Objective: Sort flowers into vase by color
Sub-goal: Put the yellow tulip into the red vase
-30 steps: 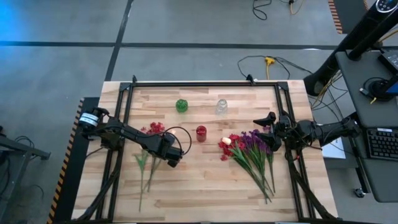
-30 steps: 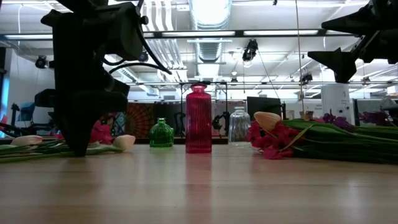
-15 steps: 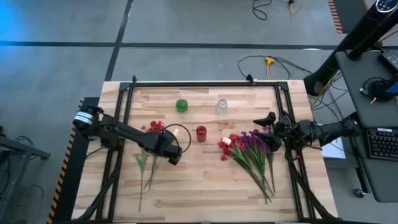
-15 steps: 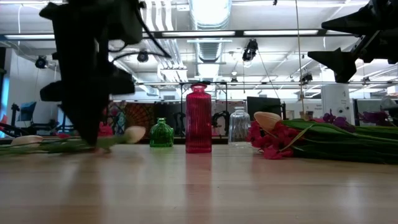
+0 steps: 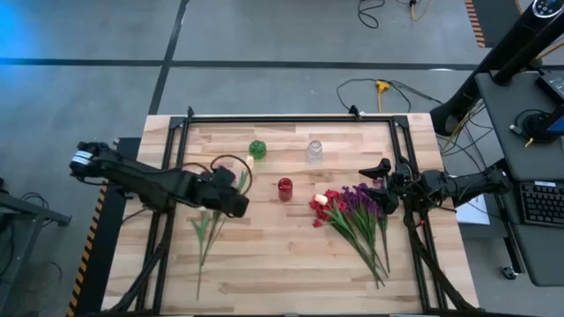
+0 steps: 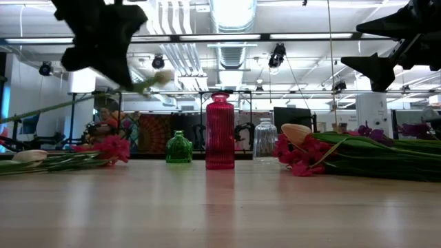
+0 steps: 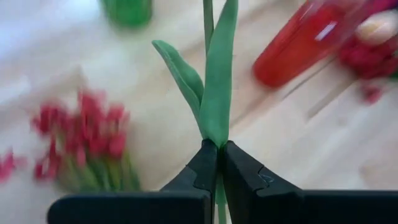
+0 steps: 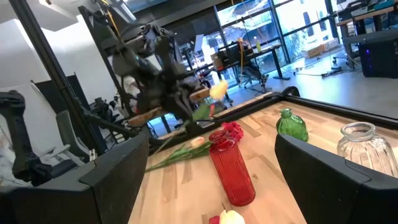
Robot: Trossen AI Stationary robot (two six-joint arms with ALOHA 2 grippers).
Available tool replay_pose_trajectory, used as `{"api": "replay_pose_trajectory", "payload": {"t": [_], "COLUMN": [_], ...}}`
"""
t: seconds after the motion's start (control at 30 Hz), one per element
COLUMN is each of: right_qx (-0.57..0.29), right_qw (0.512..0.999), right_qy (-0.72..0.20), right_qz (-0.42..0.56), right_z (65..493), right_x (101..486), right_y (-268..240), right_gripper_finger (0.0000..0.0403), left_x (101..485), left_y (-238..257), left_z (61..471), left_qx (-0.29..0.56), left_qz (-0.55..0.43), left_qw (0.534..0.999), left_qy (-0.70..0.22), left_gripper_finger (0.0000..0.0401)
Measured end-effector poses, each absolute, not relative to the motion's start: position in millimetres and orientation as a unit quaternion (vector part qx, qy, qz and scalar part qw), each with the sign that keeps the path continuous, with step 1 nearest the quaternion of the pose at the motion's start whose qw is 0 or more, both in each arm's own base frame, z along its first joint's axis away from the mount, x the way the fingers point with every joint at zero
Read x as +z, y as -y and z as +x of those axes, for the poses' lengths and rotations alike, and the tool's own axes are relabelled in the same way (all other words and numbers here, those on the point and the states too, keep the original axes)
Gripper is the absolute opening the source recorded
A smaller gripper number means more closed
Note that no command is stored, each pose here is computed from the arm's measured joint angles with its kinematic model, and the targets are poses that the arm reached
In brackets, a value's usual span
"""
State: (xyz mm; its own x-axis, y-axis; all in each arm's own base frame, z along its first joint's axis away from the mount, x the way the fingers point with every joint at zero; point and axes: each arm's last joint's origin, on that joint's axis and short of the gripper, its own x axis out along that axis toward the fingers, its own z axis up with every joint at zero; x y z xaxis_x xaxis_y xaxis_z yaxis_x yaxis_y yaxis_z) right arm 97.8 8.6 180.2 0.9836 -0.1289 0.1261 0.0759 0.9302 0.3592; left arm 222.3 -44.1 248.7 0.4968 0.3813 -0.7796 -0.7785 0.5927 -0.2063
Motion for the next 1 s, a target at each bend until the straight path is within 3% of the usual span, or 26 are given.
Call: {"api": "replay_pose_trajectory", "payload": {"t": [0.2, 0.47, 0.57, 0.7, 0.87, 1.0], "right_qx": [-0.052, -0.053, -0.053, -0.053, -0.054, -0.053], "right_qw": [0.98, 0.98, 0.98, 0.98, 0.98, 0.979], "right_qy": [0.074, 0.074, 0.074, 0.074, 0.075, 0.075], "right_qz": [0.179, 0.179, 0.179, 0.179, 0.179, 0.18], "right_z": [97.8, 97.8, 97.8, 97.8, 97.8, 97.8], "right_x": [180.2, 180.2, 180.3, 180.3, 180.3, 180.3], "right_y": [-8.6, -8.6, -8.6, -8.6, -8.6, -8.6], "right_gripper_finger": [0.0341, 0.0341, 0.0341, 0.0341, 0.0341, 0.0341], "left_x": [284.3, 333.5, 337.6, 328.2, 321.4, 316.8], "left_y": [46.6, 60.0, 62.5, 56.2, 48.6, 32.8], "left_z": [227.5, 251.7, 260.4, 267.2, 265.8, 267.1], "left_qx": [0.293, 0.132, 0.084, 0.096, 0.072, 0.102], "left_qz": [-0.206, -0.047, 0.005, 0.049, 0.061, 0.057], "left_qw": [0.906, 0.989, 0.996, 0.992, 0.98, 0.976], "left_qy": [-0.226, -0.041, 0.018, 0.072, 0.174, 0.183], "left_gripper_finger": [0.0001, 0.0001, 0.0001, 0.0001, 0.0001, 0.0001]}}
